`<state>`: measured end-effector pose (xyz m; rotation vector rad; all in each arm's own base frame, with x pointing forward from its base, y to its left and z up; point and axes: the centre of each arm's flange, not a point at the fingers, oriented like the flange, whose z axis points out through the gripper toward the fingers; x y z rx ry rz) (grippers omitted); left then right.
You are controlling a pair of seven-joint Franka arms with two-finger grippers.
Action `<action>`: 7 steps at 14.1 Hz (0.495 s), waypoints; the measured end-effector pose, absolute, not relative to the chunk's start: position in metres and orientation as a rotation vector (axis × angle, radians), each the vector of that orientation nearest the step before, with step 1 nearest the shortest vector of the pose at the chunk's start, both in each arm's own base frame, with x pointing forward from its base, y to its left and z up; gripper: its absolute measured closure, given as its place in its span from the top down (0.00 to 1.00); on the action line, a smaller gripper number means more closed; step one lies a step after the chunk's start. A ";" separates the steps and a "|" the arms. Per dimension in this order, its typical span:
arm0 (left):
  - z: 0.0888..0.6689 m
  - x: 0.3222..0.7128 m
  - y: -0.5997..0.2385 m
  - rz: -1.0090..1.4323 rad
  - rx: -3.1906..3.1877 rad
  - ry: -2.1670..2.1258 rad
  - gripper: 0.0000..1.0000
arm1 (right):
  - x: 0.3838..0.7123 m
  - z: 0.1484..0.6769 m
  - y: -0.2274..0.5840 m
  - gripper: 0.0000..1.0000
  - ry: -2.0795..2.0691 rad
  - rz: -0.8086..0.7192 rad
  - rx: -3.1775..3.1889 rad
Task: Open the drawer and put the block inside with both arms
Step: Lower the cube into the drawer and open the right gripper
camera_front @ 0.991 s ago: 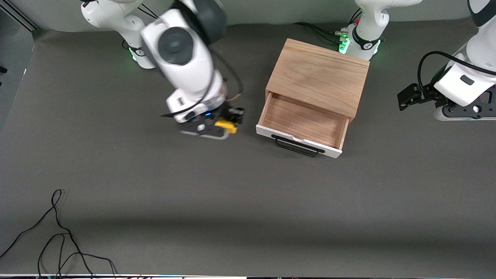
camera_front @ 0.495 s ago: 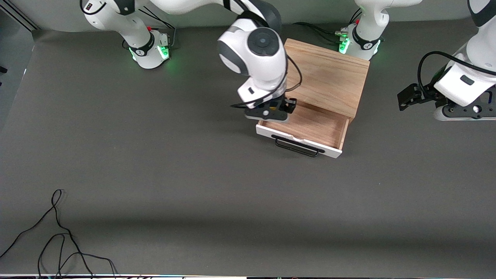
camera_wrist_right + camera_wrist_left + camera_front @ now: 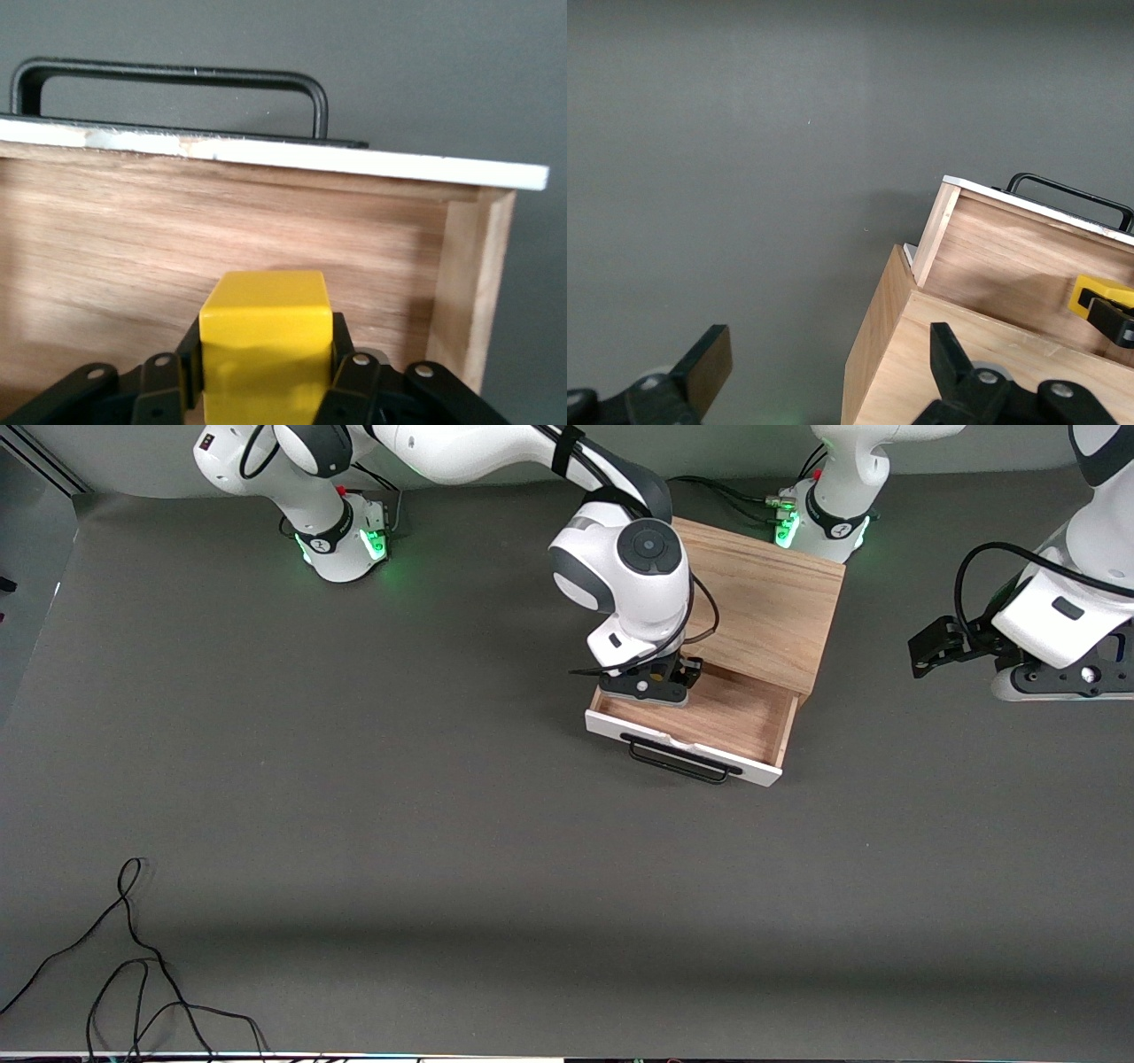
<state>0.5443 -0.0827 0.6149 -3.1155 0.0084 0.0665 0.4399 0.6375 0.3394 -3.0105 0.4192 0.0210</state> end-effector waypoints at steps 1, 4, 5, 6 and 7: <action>0.615 0.544 -0.083 0.067 -3.116 0.008 1.00 | 0.438 0.336 0.639 0.55 0.420 0.023 -3.014; 0.615 0.544 -0.083 0.067 -3.116 0.008 1.00 | 0.431 0.328 0.644 0.55 0.412 0.030 -3.025; 0.615 0.544 -0.083 0.067 -3.116 0.008 1.00 | 0.429 0.324 0.645 0.55 0.411 0.033 -3.028; 0.615 0.544 -0.083 0.067 -3.116 0.008 1.00 | 0.428 0.322 0.646 0.55 0.411 0.035 -3.032; 0.615 0.544 -0.083 0.067 -3.116 0.008 1.00 | 0.427 0.319 0.646 0.56 0.412 0.038 -3.035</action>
